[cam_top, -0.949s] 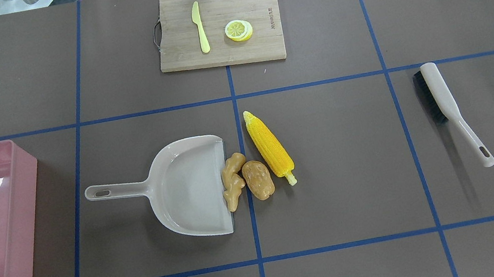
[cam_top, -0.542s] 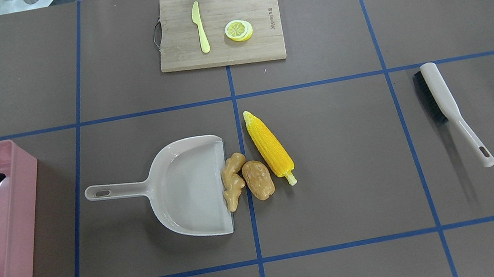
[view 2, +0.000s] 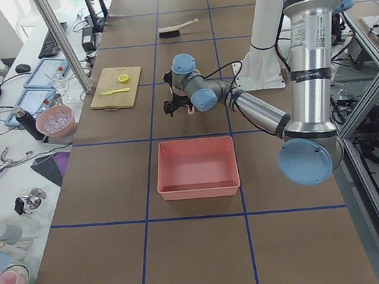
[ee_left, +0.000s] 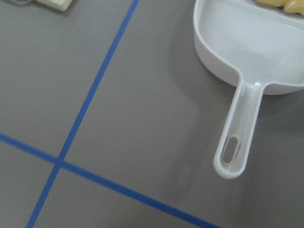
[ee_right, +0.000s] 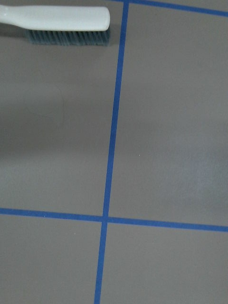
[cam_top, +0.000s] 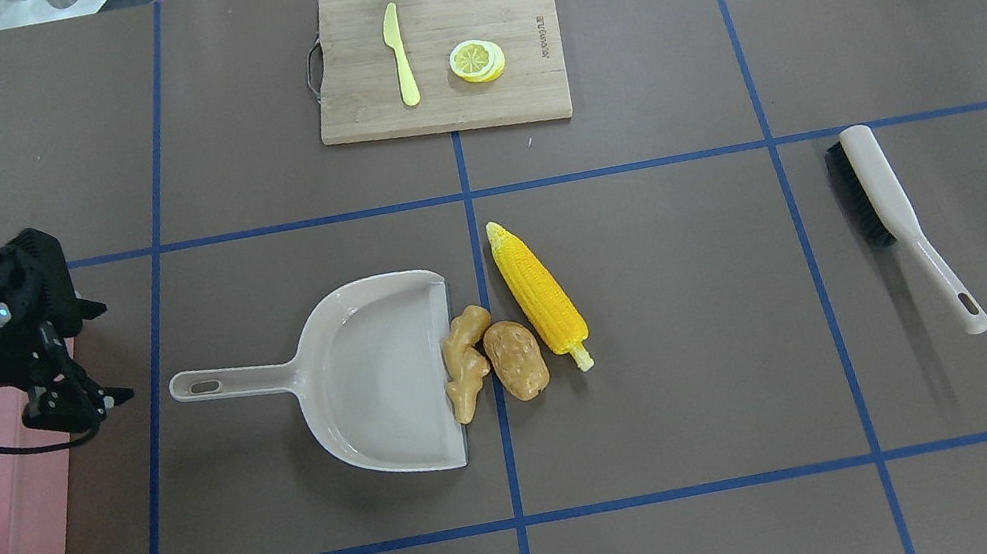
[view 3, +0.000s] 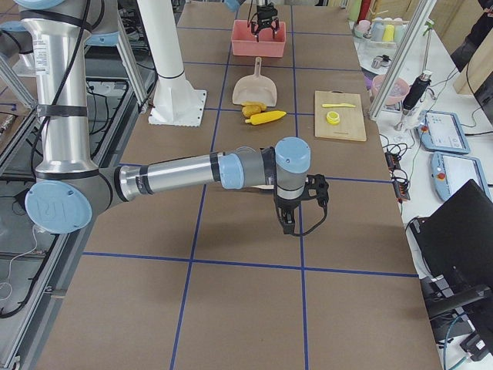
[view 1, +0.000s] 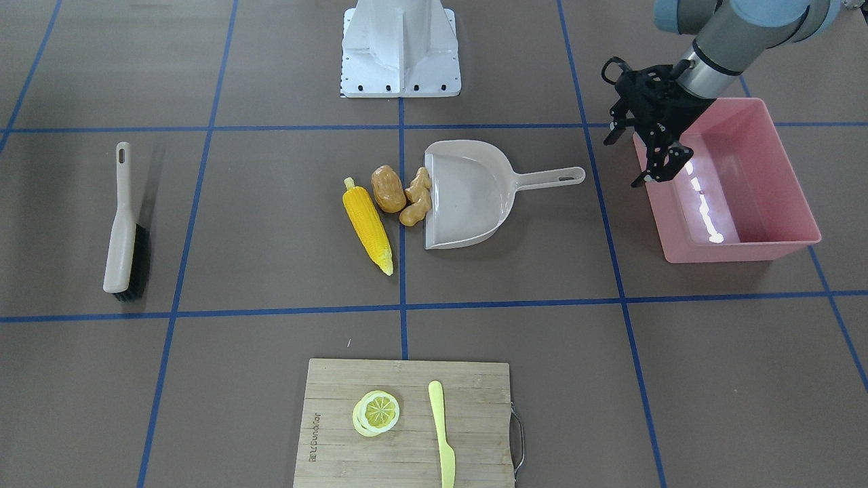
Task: Sweep and dump trash into bin
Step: 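Move the left gripper to the white dustpan handle while the right gripper reaches the brush, then grasp the dustpan handle with the left gripper while the right gripper grasps the brush, then lift the brush with the right gripper and bring it behind the corn and potato, then sweep the corn, ginger and potato into the dustpan with the right gripper's brush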
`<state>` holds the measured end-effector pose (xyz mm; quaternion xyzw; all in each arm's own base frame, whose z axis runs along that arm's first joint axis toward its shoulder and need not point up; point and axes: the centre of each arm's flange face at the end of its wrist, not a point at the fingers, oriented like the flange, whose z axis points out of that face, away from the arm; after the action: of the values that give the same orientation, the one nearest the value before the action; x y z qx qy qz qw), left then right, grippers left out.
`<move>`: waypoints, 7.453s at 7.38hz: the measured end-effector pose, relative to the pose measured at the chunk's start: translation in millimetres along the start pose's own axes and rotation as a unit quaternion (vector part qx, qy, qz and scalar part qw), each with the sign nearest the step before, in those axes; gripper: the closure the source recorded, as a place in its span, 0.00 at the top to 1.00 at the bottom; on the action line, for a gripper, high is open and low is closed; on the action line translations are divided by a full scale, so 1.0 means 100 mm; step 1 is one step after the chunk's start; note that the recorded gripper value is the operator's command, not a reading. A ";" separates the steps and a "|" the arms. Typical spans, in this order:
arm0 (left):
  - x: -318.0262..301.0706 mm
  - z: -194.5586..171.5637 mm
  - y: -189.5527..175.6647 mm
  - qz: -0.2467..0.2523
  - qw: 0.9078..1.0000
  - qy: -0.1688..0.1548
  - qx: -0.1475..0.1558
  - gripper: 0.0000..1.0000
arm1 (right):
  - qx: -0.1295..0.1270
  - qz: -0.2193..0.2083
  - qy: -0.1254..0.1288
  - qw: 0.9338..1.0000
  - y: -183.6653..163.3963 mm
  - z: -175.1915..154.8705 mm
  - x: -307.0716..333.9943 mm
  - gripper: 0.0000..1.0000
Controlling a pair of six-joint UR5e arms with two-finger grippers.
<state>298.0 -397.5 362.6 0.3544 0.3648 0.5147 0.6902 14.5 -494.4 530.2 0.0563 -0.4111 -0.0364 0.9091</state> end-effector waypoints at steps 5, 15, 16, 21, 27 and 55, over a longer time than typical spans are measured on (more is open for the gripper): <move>0.28 0.37 -0.11 0.062 0.996 0.019 0.052 0.97 | -0.036 -0.065 -0.013 0.997 0.44 0.69 -1.82 1.00; 0.35 1.03 -0.36 0.111 0.993 0.010 0.044 0.97 | -0.072 -0.046 0.041 0.995 1.13 1.83 -2.13 0.98; 0.42 1.06 -0.39 0.115 0.992 0.015 0.045 0.96 | -0.077 -0.034 0.039 0.996 1.14 1.85 -2.13 0.86; 0.47 1.02 -0.31 0.121 0.992 0.021 0.043 0.93 | -0.084 -0.017 0.039 0.996 1.13 1.91 -2.11 0.16; 0.41 1.04 -0.26 0.116 0.992 0.018 0.036 0.95 | -0.080 -0.027 0.029 0.996 1.11 1.85 -2.21 0.00; 0.35 0.92 -0.04 0.098 0.994 0.023 0.032 0.95 | -0.082 0.003 0.063 0.995 1.35 2.20 -6.45 0.00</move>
<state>387.1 -374.9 398.9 0.3984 0.3607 0.5760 0.6159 -573.9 -304.0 212.6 -0.0180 -0.3492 -0.0635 0.9347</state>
